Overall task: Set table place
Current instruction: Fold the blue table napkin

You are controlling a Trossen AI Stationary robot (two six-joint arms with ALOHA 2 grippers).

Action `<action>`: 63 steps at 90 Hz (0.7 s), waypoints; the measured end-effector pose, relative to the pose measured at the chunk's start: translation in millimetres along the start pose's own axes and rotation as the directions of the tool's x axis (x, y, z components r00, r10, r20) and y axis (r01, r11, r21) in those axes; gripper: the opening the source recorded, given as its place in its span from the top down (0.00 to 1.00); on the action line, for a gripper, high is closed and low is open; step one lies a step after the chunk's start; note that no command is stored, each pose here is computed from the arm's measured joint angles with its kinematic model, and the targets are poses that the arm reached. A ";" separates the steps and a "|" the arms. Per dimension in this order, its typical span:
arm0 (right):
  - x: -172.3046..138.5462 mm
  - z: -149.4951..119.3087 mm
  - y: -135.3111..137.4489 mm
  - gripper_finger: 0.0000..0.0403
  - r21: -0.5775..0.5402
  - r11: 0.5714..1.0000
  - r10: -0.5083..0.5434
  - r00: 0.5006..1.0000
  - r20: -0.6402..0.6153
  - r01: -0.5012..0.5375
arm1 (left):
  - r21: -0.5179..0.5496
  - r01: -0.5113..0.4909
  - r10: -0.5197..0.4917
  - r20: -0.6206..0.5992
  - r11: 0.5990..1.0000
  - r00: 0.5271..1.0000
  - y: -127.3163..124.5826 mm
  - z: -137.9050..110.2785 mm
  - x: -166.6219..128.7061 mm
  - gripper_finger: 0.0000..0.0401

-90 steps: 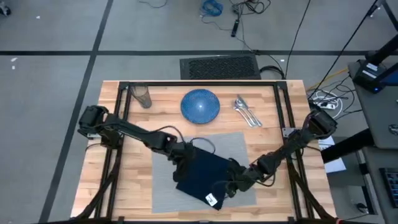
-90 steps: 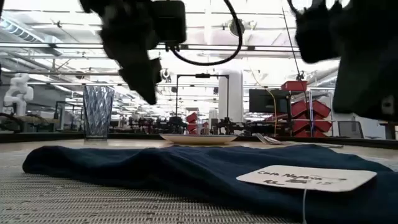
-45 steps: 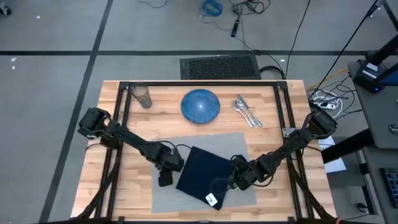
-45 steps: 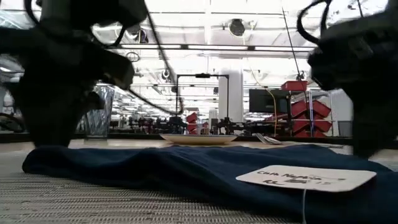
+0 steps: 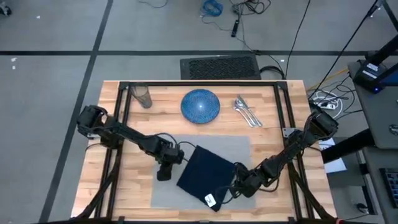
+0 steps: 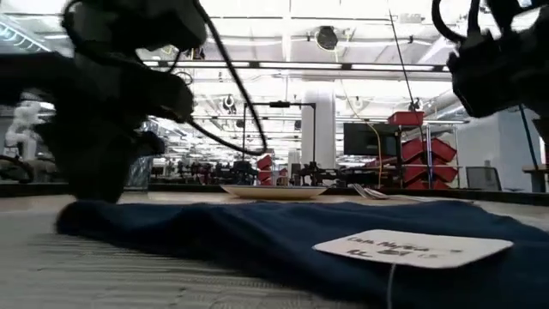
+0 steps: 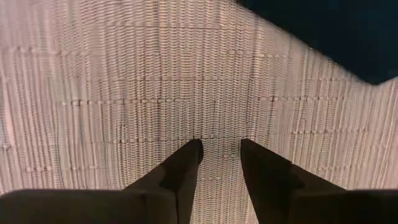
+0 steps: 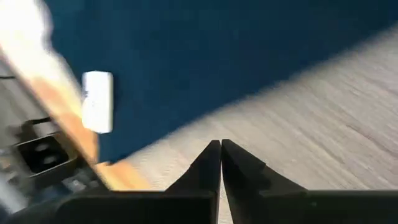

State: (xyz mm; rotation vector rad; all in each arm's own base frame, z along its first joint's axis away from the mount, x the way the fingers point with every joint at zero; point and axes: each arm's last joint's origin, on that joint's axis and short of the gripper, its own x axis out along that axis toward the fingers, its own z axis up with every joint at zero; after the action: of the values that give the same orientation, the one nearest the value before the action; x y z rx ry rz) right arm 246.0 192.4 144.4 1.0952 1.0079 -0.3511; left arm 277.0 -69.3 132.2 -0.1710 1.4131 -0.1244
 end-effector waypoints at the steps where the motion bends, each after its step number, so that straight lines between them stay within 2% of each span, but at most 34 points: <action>1: 0.0 0.4 0.5 1.00 -0.003 1.000 0.005 1.000 0.005 -0.005 | -0.005 -0.001 0.001 0.001 1.000 1.000 1.3 0.4 -0.2 0.72; 18: -1.3 2.8 14.5 1.00 -0.089 0.986 0.152 0.981 0.117 -0.142 | -0.124 0.034 -0.026 0.067 0.992 0.997 8.0 2.7 -16.1 0.72; 29: 0.5 16.6 15.8 1.00 -0.142 0.981 0.152 0.978 0.140 -0.132 | -0.180 0.074 -0.035 0.211 0.981 0.977 -1.4 6.7 -38.1 0.72; 42: 3.6 43.4 14.8 1.00 -0.202 0.975 0.129 0.979 0.155 -0.097 | -0.254 0.140 -0.034 0.381 0.957 0.924 -18.2 11.4 -56.0 0.72; 49: 5.0 60.2 13.4 1.00 -0.251 0.964 0.122 0.984 0.127 -0.087 | -0.280 0.195 -0.036 0.486 0.940 0.873 -28.1 18.2 -60.5 0.72; 63: 6.1 94.7 6.9 1.00 -0.349 0.933 0.107 0.993 0.053 -0.082 | -0.327 0.291 -0.053 0.580 0.899 0.813 -46.0 25.8 -55.6 0.72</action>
State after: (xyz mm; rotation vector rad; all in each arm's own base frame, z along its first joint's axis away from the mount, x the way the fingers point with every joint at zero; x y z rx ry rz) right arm 301.4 115.4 152.1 0.8019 0.9084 -0.1249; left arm 294.6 -102.8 198.8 -0.6359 0.8086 0.0682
